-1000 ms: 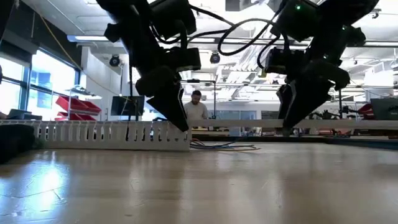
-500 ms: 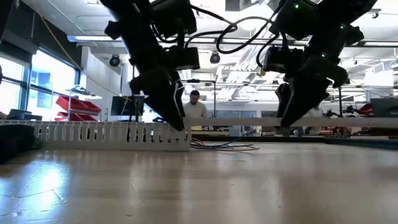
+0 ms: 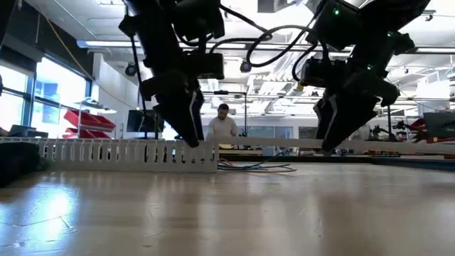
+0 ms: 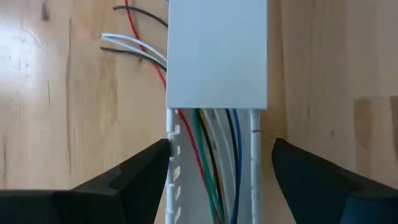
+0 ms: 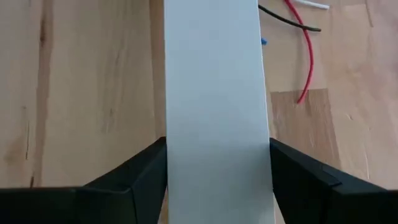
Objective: Ziptie cables
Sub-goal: Close the white cable duct
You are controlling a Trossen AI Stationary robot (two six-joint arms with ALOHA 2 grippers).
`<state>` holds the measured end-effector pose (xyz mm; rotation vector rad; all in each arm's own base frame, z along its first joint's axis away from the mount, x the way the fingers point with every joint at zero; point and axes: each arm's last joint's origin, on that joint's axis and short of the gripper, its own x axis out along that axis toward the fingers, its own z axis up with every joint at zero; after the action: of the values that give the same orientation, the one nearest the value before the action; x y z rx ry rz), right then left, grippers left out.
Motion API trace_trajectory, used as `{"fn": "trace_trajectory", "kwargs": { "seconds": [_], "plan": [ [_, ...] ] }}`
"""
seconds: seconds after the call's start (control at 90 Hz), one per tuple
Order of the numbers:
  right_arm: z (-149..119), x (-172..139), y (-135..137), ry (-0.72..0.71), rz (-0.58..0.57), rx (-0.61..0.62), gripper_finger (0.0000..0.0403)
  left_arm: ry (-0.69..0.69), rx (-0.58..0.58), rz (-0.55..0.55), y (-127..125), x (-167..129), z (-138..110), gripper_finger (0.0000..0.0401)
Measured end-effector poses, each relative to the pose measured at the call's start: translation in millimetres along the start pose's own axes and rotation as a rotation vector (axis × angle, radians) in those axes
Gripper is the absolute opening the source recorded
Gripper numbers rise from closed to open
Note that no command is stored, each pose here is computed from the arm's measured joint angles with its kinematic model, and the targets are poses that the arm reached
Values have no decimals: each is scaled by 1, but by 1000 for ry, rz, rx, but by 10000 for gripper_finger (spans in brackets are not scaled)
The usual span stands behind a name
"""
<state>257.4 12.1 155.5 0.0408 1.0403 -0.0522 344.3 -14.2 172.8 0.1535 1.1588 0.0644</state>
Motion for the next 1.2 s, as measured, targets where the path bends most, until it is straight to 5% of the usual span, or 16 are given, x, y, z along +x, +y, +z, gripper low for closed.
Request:
{"fn": "trace_trajectory", "kwargs": {
  "seconds": [0.833,1.2],
  "plan": [
    [1,1,0,-9,4,-22,225,-19,3,-8,-1,8,1,175],
    [14,14,2,106,-19,-84,225,-32,10,-7,-1,10,3,165]
  ]
}}
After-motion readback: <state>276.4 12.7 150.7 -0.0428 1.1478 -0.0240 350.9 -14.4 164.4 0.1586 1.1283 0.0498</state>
